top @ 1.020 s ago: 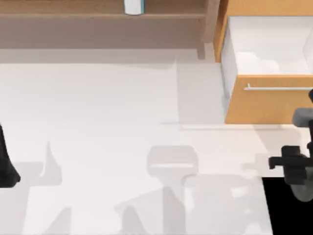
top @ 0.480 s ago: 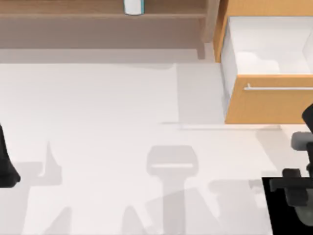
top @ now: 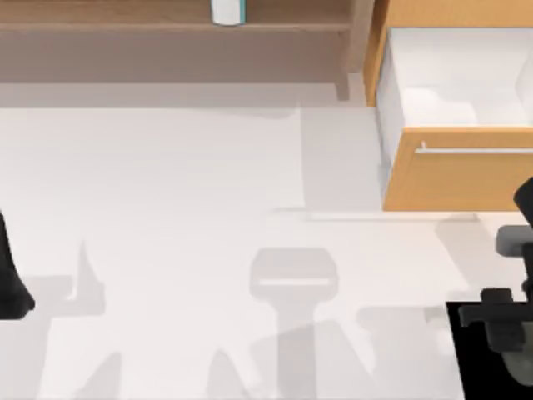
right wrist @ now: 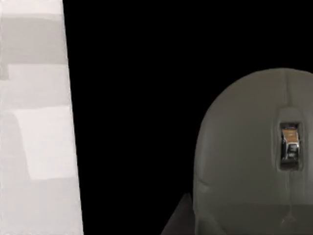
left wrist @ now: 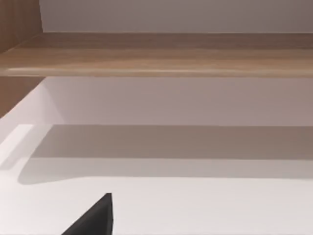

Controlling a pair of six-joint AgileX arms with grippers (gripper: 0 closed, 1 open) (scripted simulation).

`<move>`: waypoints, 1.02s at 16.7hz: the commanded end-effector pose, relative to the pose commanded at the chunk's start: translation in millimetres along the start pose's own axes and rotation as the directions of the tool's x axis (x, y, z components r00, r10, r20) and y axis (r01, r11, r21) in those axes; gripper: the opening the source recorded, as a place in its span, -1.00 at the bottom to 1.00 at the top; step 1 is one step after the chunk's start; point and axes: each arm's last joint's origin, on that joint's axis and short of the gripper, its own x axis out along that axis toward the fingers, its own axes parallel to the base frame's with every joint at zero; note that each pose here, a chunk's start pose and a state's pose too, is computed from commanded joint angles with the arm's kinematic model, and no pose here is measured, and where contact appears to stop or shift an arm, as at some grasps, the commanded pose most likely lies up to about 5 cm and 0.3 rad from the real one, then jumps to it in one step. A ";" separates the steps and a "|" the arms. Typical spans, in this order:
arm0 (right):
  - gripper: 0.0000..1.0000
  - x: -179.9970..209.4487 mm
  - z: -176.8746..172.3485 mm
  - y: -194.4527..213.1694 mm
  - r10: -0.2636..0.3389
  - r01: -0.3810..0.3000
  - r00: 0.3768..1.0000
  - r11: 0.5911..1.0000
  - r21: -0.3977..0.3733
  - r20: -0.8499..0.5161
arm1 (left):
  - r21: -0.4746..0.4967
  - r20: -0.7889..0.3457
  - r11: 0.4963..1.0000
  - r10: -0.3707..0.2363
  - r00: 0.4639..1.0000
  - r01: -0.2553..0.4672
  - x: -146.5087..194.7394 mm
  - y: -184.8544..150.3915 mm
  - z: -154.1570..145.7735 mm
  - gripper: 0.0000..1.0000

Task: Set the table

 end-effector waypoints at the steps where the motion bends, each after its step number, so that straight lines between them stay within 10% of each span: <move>1: -0.10 0.0 0.0 0.0 0.000 0.000 1.000 1.000 0.000 0.000 | 0.000 0.000 1.000 0.000 1.000 0.000 0.0 0.0 0.0 1.00; 8: 0.96 0.0 0.0 0.0 0.000 0.000 1.000 1.000 0.000 0.000 | 0.000 0.000 1.000 0.000 1.000 0.000 0.0 0.0 0.0 1.00; 17: 1.00 -0.2 0.1 0.0 0.000 0.000 1.000 1.000 0.000 0.001 | 0.000 0.000 1.000 0.000 1.000 0.000 0.0 0.0 0.0 1.00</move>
